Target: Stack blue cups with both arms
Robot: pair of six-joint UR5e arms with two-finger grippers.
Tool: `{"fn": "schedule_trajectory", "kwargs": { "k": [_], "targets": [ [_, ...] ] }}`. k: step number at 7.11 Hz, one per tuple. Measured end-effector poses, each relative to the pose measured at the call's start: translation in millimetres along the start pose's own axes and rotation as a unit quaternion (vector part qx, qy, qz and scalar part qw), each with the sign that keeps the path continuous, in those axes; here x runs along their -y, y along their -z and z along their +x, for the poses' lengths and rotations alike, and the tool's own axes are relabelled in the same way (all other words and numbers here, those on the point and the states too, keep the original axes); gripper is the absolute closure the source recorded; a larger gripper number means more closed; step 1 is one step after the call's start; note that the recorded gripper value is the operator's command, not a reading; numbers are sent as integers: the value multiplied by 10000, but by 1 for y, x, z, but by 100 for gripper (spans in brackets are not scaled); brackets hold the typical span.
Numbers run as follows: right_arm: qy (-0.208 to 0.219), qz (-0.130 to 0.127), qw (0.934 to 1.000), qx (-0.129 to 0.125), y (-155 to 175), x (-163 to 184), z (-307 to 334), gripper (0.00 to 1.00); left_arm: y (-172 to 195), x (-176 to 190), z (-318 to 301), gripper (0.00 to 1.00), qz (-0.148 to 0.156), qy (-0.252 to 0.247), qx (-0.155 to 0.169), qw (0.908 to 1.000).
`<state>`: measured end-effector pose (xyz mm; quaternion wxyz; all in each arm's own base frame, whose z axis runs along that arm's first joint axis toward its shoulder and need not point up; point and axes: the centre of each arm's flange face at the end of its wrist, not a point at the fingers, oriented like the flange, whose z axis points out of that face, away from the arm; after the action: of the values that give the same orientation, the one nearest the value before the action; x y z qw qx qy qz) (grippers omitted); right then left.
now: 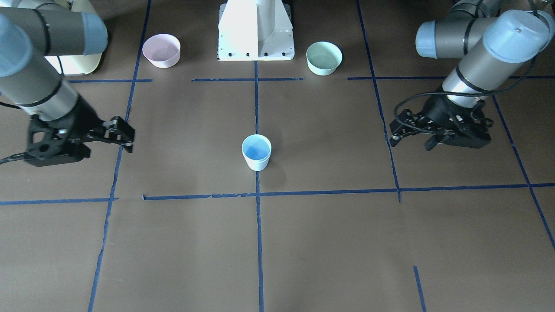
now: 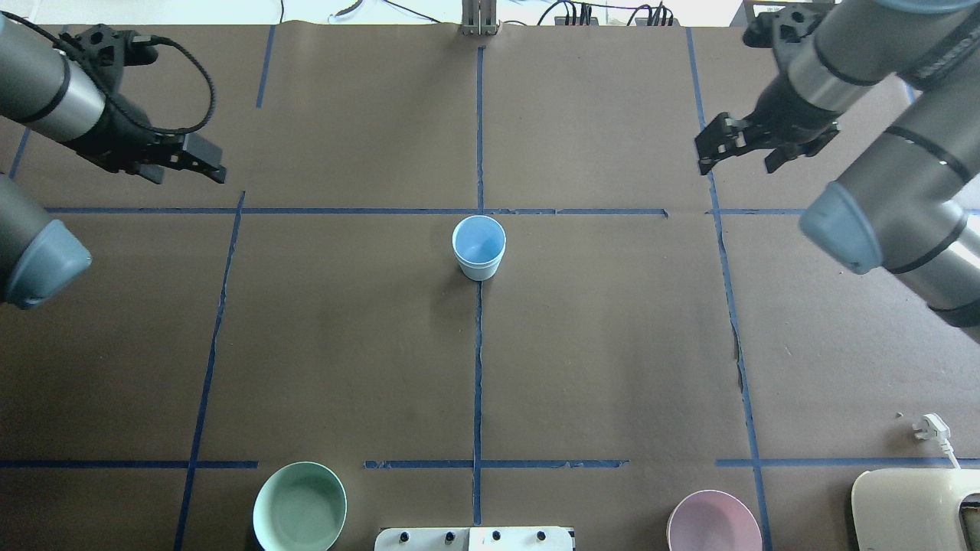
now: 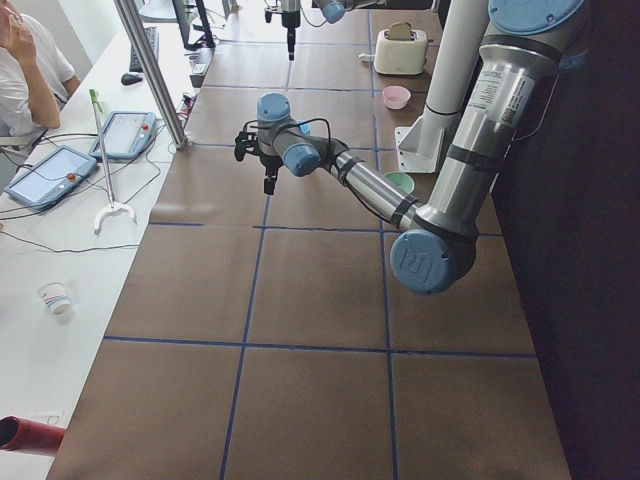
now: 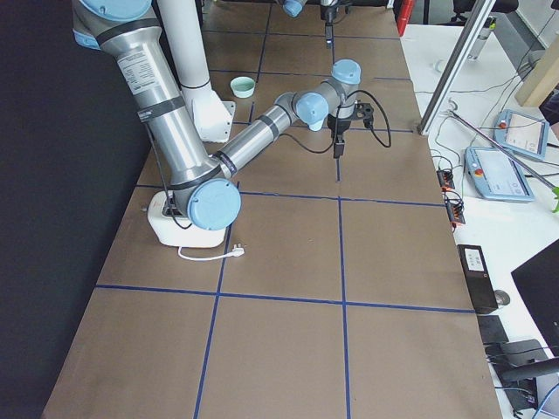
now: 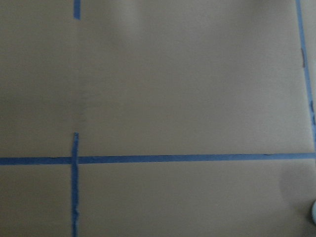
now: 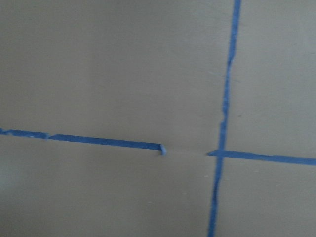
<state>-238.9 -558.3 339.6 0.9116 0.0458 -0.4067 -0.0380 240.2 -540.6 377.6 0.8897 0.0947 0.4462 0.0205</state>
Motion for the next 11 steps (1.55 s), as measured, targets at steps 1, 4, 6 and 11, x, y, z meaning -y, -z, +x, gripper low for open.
{"fn": "schedule_trajectory", "kwargs": {
  "k": [1, 4, 6, 11],
  "targets": [
    [254, -15, 9996, -117, 9, -3, 65, 0, 8, -5, -59, 0, -35, -405, 242, 9989],
    [775, -230, 9964, -242, 20, -25, 249, 0, 63, 2, -203, 0, -399, -1171, 877, 9884],
    [995, -354, 9942, -185, 21, -38, 345, 0, 87, -4, -259, 0, -590, -1323, 948, 9849],
    [932, -520, 9942, -145, 8, -80, 407, 0, 65, -35, -337, 0, -1047, -850, 515, 9895]
  ]
}}
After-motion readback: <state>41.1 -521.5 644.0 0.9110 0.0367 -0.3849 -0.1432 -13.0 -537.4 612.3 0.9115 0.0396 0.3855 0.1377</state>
